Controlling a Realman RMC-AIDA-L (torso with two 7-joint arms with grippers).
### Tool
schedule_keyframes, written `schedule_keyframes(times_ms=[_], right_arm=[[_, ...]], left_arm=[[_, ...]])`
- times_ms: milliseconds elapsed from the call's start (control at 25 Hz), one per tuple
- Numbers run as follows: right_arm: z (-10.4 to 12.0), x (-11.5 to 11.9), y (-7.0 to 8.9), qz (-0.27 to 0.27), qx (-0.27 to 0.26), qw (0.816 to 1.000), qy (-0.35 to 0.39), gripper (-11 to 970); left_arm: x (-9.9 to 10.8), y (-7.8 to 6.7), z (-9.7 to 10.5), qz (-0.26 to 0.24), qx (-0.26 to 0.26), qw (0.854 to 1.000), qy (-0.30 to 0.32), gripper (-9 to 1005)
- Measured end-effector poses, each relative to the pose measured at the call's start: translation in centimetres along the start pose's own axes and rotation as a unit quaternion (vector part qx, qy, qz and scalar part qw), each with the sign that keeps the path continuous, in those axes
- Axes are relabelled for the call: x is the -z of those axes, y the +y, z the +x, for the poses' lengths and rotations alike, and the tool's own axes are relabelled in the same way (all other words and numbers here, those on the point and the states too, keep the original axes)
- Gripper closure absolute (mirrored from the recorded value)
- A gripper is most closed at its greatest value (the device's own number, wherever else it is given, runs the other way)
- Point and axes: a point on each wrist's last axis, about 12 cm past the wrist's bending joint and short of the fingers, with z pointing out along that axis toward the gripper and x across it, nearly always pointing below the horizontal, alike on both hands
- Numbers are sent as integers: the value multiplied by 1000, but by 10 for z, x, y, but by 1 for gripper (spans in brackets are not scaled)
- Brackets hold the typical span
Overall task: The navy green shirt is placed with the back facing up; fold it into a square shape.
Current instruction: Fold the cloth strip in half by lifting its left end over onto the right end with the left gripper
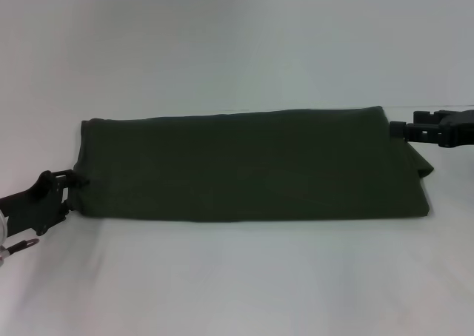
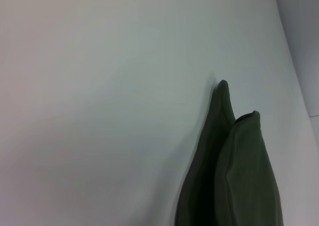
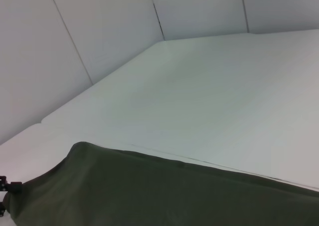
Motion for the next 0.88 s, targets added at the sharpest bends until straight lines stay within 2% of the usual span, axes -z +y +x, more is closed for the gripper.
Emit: schedule_keyframes(times_ms=[400,640,880], right_arm=[[-1,-1,0,-1,1,1000,0,162],[-1,0,0,-1,1,1000,0,162],[0,0,0,-1,1,1000,0,162]], left_arm=[[-2,-4,-1,-10,-19,1000,10,501],[-1,-2,-1,-11,-17,1000,10,624],[0,-2,-2,-11,-17,1000,7,856]])
